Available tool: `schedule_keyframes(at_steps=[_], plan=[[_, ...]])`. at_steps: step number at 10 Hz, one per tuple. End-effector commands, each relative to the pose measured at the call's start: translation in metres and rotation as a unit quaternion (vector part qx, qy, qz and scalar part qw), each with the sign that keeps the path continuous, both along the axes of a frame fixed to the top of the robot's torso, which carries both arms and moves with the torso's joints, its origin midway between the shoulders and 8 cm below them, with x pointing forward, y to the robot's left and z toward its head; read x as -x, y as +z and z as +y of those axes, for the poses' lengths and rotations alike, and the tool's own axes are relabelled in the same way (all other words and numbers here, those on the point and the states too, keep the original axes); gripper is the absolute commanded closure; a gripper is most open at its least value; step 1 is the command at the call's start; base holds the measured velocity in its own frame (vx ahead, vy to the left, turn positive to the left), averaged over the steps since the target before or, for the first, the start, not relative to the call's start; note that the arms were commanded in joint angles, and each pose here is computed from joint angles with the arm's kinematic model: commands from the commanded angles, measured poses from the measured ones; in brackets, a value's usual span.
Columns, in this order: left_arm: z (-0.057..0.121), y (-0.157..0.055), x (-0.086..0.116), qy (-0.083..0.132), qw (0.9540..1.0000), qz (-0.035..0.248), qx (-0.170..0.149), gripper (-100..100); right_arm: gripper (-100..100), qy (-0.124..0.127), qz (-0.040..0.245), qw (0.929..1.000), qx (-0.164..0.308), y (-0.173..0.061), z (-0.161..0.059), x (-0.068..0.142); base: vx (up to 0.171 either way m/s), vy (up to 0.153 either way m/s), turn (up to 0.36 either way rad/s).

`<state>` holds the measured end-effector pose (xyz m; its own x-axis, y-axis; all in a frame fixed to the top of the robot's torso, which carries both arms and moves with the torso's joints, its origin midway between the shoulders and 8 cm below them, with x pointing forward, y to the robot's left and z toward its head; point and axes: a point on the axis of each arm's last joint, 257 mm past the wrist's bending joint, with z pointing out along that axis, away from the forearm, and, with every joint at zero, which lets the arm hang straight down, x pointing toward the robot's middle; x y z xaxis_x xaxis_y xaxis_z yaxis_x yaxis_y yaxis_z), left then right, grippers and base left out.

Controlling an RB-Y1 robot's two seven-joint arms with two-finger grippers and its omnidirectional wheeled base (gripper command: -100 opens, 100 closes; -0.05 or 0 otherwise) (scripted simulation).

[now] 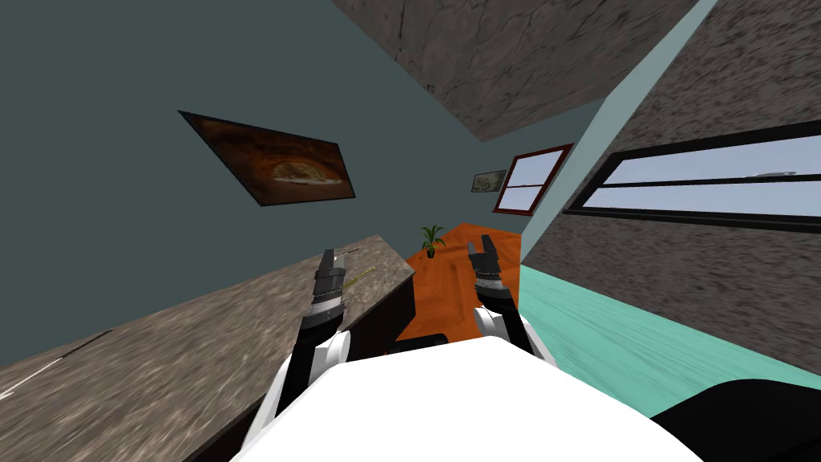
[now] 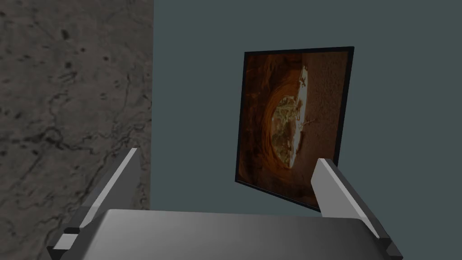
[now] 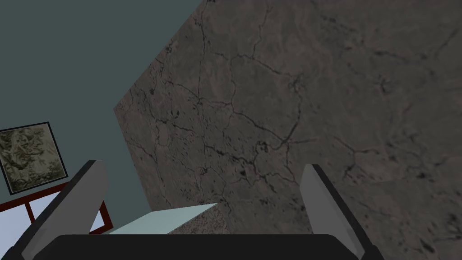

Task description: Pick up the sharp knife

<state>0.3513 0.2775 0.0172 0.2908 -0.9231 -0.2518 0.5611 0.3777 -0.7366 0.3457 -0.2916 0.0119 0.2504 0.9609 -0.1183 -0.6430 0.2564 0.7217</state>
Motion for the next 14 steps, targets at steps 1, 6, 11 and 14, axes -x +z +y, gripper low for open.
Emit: schedule_keyframes(at_steps=[1,6,11,14], plan=[[-0.003,-0.004,-0.005,-0.011,0.9998,0.011,-0.011,-100,0,0.0,0.0,1.0,0.0,0.0,0.0,0.0,-0.05,-0.037,0.007],[0.001,-0.031,-0.038,-0.043,0.9965,0.071,-0.005,-100,0,0.0,0.0,1.0,0.0,0.0,0.0,0.0,-0.071,-0.057,0.018],[0.013,-0.056,-0.067,-0.053,0.9901,0.125,0.036,-100,0,0.0,0.0,1.0,0.0,0.0,0.0,0.0,-0.036,-0.032,0.015],[0.018,-0.068,-0.078,-0.055,0.986,0.148,0.054,-100,0,0.0,0.0,1.0,0.0,0.0,0.0,0.0,-0.027,-0.025,0.012]])
